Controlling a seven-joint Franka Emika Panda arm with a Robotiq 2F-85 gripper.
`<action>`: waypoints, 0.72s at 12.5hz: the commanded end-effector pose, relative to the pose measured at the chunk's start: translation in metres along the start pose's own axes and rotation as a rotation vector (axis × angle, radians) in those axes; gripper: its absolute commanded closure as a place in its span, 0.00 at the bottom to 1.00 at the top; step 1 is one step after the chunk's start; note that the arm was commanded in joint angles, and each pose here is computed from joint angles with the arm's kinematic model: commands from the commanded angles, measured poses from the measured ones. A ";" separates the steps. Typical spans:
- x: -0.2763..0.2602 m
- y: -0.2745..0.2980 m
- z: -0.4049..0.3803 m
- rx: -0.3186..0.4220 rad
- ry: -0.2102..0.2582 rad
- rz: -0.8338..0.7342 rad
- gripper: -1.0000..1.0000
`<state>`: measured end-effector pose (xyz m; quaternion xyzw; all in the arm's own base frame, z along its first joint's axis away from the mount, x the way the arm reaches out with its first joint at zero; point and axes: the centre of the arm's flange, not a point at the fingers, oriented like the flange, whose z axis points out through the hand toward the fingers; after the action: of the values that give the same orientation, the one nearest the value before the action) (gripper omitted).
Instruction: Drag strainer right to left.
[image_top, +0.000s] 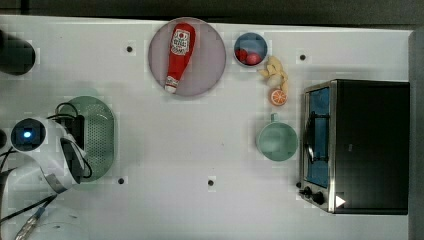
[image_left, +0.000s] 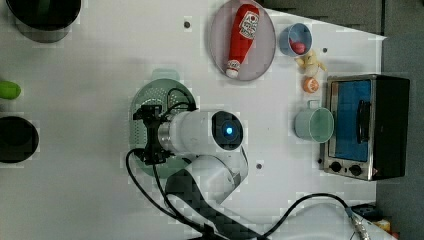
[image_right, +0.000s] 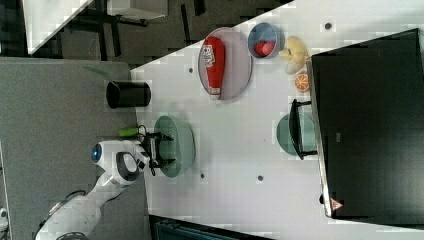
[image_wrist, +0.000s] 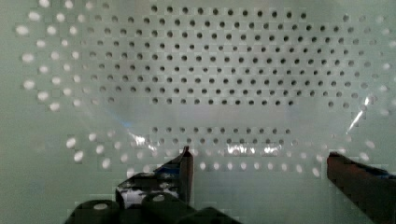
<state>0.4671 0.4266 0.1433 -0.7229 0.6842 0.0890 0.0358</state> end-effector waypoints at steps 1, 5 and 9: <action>0.001 -0.007 0.004 -0.002 0.002 0.018 0.00; 0.007 -0.021 -0.064 0.001 0.018 -0.180 0.00; 0.058 -0.054 -0.207 0.058 0.038 -0.360 0.00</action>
<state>0.4917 0.3702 0.2230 -0.8159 0.5705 0.0849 -0.0406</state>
